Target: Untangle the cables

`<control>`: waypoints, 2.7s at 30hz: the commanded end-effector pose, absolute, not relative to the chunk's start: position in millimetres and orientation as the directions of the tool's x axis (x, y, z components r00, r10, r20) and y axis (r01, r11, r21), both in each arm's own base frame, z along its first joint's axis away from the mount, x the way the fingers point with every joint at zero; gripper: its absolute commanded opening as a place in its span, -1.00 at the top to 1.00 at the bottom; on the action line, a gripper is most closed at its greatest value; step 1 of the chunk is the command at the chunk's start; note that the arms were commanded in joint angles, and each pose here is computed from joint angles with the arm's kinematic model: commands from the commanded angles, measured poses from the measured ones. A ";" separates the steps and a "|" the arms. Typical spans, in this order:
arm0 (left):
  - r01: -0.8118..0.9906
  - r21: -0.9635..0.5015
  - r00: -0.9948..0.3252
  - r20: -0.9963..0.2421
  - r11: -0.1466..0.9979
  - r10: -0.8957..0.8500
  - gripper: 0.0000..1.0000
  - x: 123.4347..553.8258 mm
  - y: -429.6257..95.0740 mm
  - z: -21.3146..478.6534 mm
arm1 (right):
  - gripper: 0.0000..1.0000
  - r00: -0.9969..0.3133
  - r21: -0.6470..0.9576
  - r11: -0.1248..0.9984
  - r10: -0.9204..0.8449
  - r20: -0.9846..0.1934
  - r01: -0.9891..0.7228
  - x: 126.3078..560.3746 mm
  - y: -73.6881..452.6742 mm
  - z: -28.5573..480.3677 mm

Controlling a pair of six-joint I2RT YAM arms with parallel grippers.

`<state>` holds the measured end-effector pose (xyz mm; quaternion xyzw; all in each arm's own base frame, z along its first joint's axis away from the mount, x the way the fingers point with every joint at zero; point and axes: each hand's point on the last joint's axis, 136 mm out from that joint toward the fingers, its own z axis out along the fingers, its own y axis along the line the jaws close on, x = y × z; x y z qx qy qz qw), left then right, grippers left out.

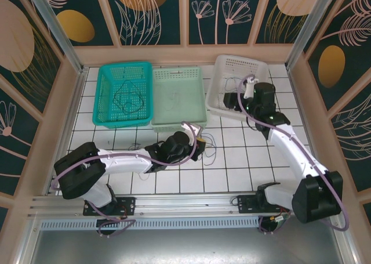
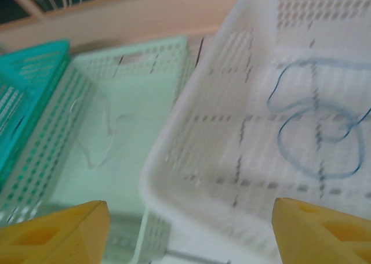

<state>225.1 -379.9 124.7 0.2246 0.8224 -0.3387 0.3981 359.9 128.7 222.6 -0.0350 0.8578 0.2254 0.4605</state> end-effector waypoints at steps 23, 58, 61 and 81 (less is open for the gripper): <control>0.609 -0.305 -0.655 -0.714 0.732 0.247 0.19 197.6 -332.4 68.5 | -0.23 -0.780 0.486 0.769 -0.026 -0.625 -0.415 252.6 224.4 136.3; 0.609 -0.322 -0.649 -0.727 0.725 0.222 0.13 194.3 -326.6 65.7 | 0.51 -0.838 0.422 0.760 -0.286 -0.466 -0.494 236.4 258.0 80.2; 0.624 -0.331 -0.651 -0.721 0.708 0.237 0.11 191.9 -332.0 65.1 | 0.84 -0.827 0.432 0.756 -0.249 -0.505 -0.492 239.5 258.5 93.5; 0.747 -0.383 -0.615 -0.708 0.544 0.347 0.09 175.1 -395.8 57.7 | 1.00 -0.782 0.449 0.746 -0.152 -0.605 -0.492 241.5 252.7 148.9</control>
